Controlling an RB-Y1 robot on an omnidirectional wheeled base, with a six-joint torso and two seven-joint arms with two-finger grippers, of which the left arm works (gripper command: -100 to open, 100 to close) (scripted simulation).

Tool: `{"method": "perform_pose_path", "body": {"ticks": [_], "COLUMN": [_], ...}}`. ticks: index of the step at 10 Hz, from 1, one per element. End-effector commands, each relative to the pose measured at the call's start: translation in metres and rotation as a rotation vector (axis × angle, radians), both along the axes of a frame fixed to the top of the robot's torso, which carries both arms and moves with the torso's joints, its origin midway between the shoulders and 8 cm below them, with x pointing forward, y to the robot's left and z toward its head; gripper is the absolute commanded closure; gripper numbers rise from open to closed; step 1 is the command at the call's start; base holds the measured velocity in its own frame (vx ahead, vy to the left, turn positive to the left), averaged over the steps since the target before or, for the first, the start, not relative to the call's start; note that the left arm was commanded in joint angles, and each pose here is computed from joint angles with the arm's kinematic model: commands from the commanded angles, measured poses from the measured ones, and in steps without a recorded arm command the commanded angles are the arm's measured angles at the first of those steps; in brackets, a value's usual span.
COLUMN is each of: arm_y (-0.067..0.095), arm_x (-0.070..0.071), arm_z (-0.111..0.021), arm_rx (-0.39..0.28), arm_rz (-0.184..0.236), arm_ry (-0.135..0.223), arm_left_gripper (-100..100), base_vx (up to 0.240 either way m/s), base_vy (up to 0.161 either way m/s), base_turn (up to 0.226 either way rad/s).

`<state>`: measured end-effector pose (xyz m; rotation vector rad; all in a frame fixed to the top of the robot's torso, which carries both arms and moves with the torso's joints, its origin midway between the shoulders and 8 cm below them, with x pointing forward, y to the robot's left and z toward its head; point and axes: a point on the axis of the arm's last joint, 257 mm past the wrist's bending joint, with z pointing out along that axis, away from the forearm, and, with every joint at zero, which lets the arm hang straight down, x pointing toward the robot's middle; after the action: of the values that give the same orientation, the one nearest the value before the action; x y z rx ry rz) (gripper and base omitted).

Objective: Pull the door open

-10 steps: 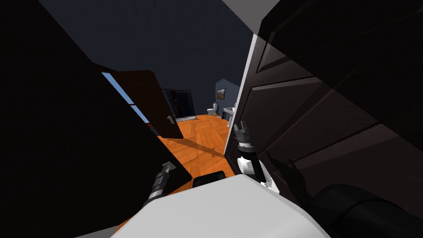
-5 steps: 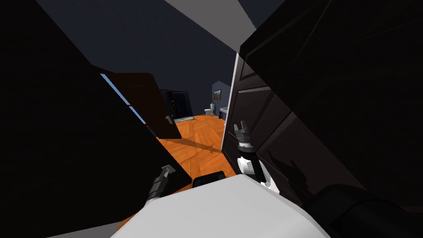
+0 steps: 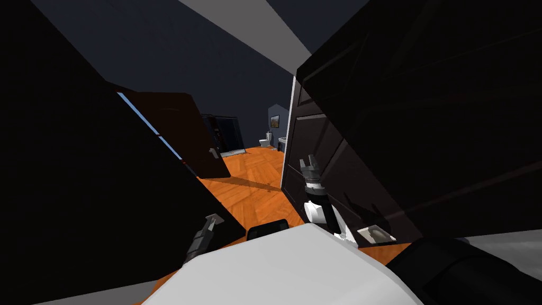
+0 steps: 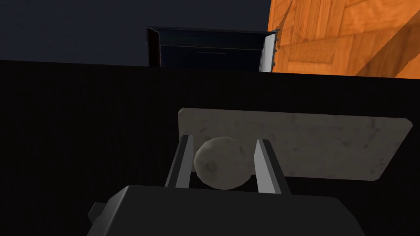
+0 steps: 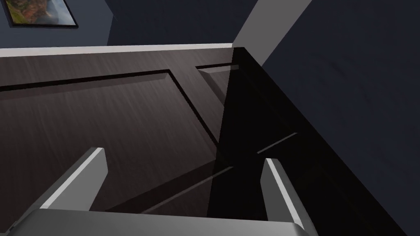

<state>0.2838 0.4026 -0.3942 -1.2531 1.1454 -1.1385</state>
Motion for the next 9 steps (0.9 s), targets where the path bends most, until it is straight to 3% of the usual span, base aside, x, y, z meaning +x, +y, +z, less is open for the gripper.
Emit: {"method": "perform_pose_path", "body": {"ticks": [1,5,6,9], "arm_y": [-0.002,-0.001,-0.002,-0.018], "arm_x": [-0.007,-0.022,-0.019,0.006], "arm_z": [0.000,0.002,0.002,-0.005], "arm_rx": [-0.002,-0.001,-0.001,-0.013], "arm_rz": [-0.018,-0.058,-0.052,-0.094], "arm_ry": [0.000,-0.004,-0.001,0.002], "arm_left_gripper": [100,100,100,100], "base_vx": [-0.205,-0.241,-0.117,-0.184], "base_vy": [0.031,0.036,0.011,0.014], "base_turn": [-0.119,-0.138,-0.025,0.037]}}
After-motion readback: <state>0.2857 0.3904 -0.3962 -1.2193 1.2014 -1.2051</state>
